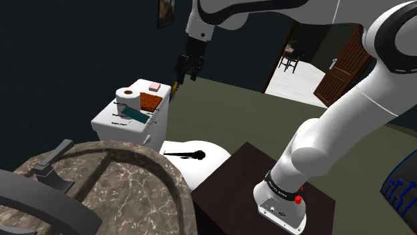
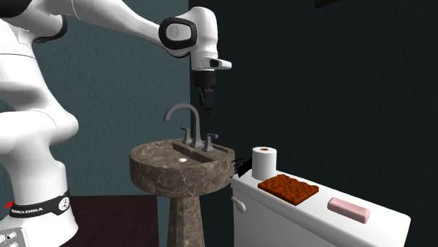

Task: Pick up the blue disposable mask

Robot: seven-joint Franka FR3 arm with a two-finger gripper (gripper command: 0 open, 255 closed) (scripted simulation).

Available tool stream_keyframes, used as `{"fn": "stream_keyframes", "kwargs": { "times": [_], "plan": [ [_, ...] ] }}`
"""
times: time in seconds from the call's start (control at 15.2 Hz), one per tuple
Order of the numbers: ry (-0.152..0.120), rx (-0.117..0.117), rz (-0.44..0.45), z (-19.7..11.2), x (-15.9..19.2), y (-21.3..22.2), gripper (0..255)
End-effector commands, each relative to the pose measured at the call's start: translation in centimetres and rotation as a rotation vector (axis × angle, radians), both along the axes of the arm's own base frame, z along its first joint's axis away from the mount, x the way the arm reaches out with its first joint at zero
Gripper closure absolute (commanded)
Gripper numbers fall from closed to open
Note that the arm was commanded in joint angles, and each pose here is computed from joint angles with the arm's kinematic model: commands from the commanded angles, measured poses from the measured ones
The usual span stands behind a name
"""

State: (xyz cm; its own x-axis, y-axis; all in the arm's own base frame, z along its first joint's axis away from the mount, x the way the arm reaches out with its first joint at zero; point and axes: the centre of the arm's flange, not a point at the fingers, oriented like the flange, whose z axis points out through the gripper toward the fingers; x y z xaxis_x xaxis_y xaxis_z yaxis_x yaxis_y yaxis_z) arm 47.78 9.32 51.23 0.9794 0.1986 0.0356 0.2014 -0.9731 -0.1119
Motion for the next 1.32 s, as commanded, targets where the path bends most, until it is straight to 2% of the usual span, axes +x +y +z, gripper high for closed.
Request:
{"fn": "stream_keyframes", "kwargs": {
  "times": [0.0,1.25],
  "plan": [
    [0.01,-0.001,0.013,-1.7,2.0,1.2,0],
    [0.108,-0.009,0.129,-17.5,18.4,12.8,0]
  ]
}}
